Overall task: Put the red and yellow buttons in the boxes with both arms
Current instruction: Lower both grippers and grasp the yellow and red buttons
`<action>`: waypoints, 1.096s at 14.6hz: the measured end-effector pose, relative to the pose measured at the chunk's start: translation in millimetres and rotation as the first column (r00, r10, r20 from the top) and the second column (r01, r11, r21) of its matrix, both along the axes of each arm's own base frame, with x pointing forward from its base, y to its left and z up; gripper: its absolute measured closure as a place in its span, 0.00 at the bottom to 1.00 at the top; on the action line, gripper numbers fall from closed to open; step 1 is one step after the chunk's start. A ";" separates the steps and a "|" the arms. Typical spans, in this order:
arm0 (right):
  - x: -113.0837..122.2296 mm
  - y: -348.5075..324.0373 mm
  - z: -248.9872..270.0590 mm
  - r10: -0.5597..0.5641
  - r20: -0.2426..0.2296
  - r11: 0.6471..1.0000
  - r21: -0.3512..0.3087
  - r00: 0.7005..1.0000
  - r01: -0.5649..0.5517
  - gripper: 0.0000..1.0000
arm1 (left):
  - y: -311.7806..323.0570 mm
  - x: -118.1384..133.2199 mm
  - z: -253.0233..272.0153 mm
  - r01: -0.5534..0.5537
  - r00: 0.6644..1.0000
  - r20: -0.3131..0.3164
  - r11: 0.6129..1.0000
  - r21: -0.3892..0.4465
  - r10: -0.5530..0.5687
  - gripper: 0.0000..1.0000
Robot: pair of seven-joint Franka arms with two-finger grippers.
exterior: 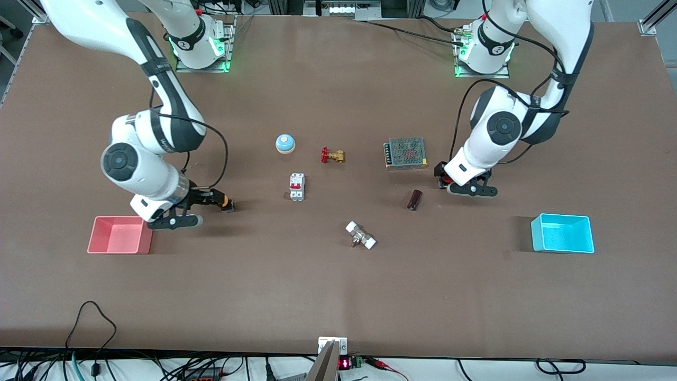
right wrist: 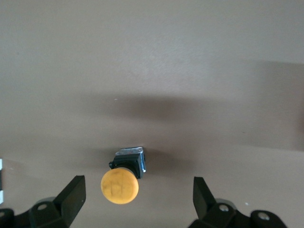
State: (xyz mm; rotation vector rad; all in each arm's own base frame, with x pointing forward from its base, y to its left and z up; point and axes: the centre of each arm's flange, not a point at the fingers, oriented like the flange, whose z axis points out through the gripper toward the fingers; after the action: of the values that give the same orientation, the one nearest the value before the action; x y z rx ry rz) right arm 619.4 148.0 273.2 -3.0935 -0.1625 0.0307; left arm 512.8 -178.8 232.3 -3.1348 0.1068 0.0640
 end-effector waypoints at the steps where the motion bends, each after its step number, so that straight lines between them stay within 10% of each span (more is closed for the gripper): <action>1: -1.3 2.1 -3.1 0.009 0.001 1.000 -0.001 1.000 -0.009 0.00 | -4.3 -1.4 -2.1 0.000 1.000 0.008 1.000 -0.004 0.000 0.00; 13: -14.3 16.7 -43.5 0.041 0.004 0.999 0.015 0.999 -0.041 0.00 | -6.5 -10.6 -48.8 -0.014 1.000 0.022 1.000 -0.023 0.014 0.02; 16: -15.5 16.5 -46.1 0.049 0.001 0.999 0.008 0.999 -0.049 0.00 | -6.5 -10.5 -48.9 -0.015 1.000 0.023 1.000 -0.023 0.016 0.30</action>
State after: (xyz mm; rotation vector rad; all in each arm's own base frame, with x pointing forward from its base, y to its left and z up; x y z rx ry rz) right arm 603.9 164.4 227.0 -3.0808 -0.2374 0.0304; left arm 502.2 -185.3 183.4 -3.1584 0.0836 0.0270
